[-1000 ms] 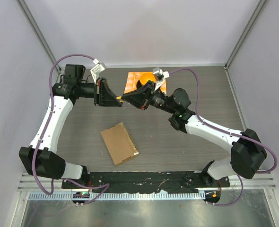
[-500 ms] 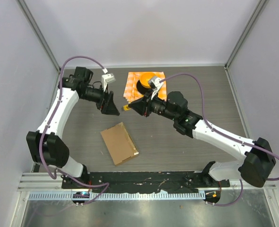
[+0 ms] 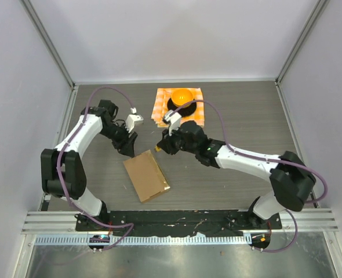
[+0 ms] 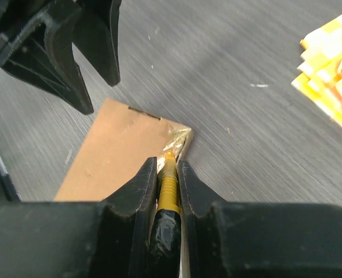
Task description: Unpack the express box
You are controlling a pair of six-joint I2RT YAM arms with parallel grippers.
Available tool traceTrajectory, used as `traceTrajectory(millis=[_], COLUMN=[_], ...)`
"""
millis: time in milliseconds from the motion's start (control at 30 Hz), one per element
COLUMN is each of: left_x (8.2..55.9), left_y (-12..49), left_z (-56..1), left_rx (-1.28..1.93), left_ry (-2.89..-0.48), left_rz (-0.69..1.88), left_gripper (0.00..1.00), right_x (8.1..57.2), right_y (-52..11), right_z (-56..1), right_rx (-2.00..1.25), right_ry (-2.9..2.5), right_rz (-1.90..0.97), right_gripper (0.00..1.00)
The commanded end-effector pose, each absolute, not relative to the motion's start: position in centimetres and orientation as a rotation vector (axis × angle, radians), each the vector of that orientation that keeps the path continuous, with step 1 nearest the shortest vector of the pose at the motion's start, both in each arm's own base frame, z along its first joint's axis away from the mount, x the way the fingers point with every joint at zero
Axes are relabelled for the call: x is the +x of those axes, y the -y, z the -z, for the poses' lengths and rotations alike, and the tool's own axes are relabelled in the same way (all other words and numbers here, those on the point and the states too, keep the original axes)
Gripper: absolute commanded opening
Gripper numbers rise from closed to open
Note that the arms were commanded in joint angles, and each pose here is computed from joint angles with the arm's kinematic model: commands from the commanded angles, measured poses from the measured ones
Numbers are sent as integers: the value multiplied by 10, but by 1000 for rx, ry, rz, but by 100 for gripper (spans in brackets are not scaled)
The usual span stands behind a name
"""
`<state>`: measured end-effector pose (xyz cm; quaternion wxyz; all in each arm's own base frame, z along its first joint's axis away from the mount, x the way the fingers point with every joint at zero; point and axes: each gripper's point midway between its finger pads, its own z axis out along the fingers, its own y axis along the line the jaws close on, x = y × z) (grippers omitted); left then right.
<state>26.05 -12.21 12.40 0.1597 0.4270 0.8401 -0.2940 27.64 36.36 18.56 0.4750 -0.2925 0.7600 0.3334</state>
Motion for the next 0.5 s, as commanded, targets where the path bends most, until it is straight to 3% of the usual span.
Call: traceTrajectory(millis=[0, 467], left_x=[278, 285], left_y=[115, 115], left_z=[-102, -67], left_rx=[1276, 1293], left_ry=[-2365, -2354], left_rz=[744, 708], left_gripper=[49, 54], right_x=[286, 301], right_y=[-391, -409], right_z=[-201, -183], right_rx=[-761, -744], right_ry=[-1763, -1691], right_rz=[-731, -583], right_gripper=[1, 1])
